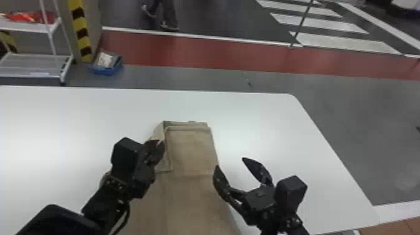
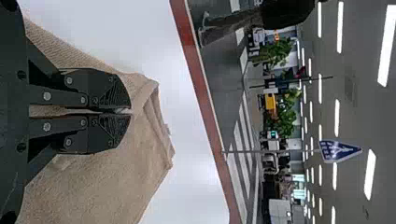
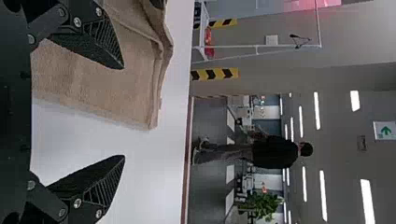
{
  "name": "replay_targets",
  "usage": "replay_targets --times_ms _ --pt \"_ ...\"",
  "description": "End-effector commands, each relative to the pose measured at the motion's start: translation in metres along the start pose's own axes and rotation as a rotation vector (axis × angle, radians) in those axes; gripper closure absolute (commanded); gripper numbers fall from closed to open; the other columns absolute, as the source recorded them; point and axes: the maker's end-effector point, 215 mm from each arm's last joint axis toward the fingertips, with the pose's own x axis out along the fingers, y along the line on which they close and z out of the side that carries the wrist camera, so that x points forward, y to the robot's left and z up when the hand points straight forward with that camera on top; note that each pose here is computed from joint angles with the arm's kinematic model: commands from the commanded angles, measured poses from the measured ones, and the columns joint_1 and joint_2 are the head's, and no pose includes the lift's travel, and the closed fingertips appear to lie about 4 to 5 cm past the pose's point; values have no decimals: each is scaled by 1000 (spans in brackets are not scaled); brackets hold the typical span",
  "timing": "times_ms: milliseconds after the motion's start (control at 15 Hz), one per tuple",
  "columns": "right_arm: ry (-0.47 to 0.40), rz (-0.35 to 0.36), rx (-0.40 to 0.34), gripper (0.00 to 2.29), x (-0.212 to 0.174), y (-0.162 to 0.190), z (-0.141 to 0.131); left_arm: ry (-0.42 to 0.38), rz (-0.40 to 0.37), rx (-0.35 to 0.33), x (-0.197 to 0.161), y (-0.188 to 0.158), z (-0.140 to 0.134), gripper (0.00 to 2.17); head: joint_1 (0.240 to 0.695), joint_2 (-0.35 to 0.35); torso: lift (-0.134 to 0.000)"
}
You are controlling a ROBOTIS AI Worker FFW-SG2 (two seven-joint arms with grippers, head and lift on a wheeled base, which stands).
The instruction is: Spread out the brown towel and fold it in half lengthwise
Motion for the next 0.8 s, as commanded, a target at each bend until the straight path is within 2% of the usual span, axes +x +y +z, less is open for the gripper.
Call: replay_targets --times_ms 0,133,267,533,733 --pt "18 74 -37 282 12 46 -2 -11 28 -2 2 11 5 1085 695 -191 -125" --pt "29 124 -92 279 26 83 -14 -8 40 -1 2 13 4 1085 695 -140 -125" --pt "15 148 -105 279 41 96 -19 -13 35 6 2 10 8 1085 695 -77 -125" --pt "-56 195 -162 282 72 115 -3 -9 25 12 -1 6 3 1085 695 -35 -125" --pt "-42 227 -201 286 92 126 -9 -3 24 5 -7 6 -1 1085 695 -15 -125"
